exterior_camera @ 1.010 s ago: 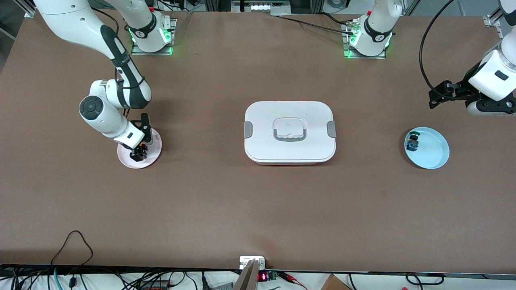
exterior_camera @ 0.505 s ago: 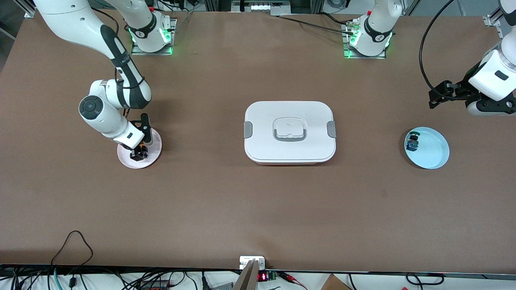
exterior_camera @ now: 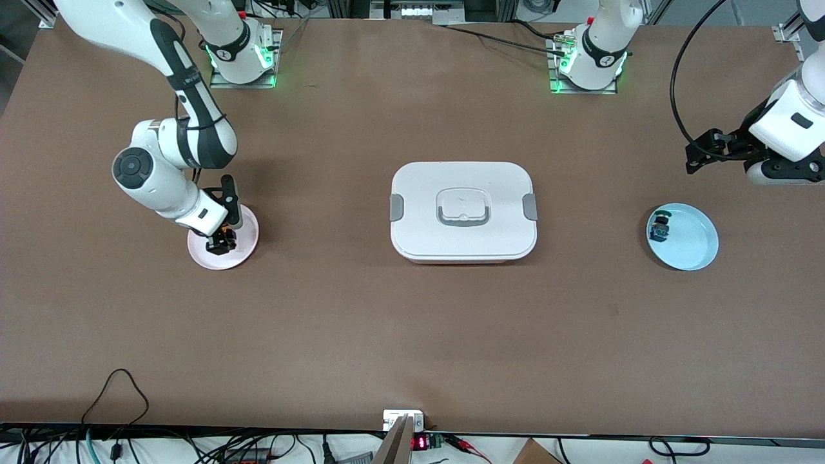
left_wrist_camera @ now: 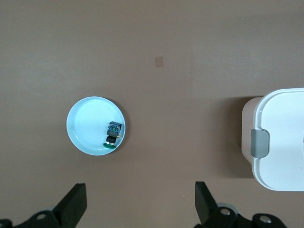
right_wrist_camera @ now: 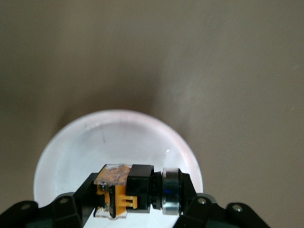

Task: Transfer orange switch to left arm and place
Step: 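Lift the orange switch with the right gripper over the white box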

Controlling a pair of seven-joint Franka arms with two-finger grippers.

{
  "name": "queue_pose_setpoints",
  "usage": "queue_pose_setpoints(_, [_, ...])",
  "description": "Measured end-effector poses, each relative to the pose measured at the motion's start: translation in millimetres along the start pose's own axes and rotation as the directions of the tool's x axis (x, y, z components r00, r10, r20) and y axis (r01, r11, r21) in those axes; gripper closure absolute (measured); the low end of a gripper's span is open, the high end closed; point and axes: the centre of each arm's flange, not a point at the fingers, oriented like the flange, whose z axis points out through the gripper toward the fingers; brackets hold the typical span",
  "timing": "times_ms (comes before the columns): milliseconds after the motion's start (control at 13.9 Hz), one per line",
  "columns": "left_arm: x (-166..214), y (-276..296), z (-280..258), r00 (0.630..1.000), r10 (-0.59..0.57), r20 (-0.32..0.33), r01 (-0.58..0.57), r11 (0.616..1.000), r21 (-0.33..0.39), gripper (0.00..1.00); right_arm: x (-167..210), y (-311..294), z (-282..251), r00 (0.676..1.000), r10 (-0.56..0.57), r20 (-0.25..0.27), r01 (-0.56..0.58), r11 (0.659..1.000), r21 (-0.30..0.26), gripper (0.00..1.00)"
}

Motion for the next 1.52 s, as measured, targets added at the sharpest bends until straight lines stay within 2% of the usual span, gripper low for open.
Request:
queue_pose_setpoints(216, [0.0,0.0,0.0,1.0,0.0,0.0,0.0,1.0,0.0,0.0,24.5,12.6,-29.0,0.991,0.056,-0.122,-0.051,0.997,0.05,0.28])
queue_pose_setpoints(361, [0.0,0.0,0.0,1.0,0.0,0.0,0.0,1.0,0.0,0.0,36.9,17.6,-38.2,0.972,0.107,-0.211,-0.09,0.992,0.09,0.28])
queue_pose_setpoints(505, [0.0,0.0,-0.1,1.0,0.0,0.0,0.0,1.0,0.0,0.0,50.9,19.7,-42.7,0.942,0.152,-0.299,-0.119,0.985,0.126,0.28])
queue_pose_setpoints(722, [0.0,0.1,-0.1,1.0,0.0,0.0,0.0,1.0,0.0,0.0,83.7,28.7,-53.9,0.879,0.202,-0.432,-0.155,0.978,0.142,0.28])
queue_pose_setpoints(866, [0.0,1.7,1.8,1.0,0.003,0.008,-0.003,1.0,0.0,0.0,114.0,35.3,-61.4,0.809,0.238,-0.537,-0.19,0.971,0.144,0.28])
queue_pose_setpoints(1082, [1.2,5.1,10.7,0.999,0.009,0.041,-0.009,1.0,-0.001,0.0,165.2,43.0,-73.8,0.66,0.283,-0.695,-0.241,0.957,0.161,0.28])
queue_pose_setpoints(1227, [-1.9,7.7,17.7,0.996,0.01,0.091,-0.009,1.0,-0.02,0.0,190.6,45.8,-78.7,0.571,0.305,-0.762,-0.265,0.947,0.181,0.28])
queue_pose_setpoints(1371, [-4.4,13.5,24.9,0.99,0.013,0.138,-0.002,0.997,-0.075,0.0,211.7,46.4,-83.0,0.493,0.322,-0.809,-0.282,0.938,0.201,0.28])
queue_pose_setpoints(1515, [-5.8,22.5,28.1,0.985,0.013,0.172,0.023,0.979,-0.203,0.0,234.7,46.9,-89.3,0.408,0.339,-0.848,-0.302,0.926,0.225,0.28])
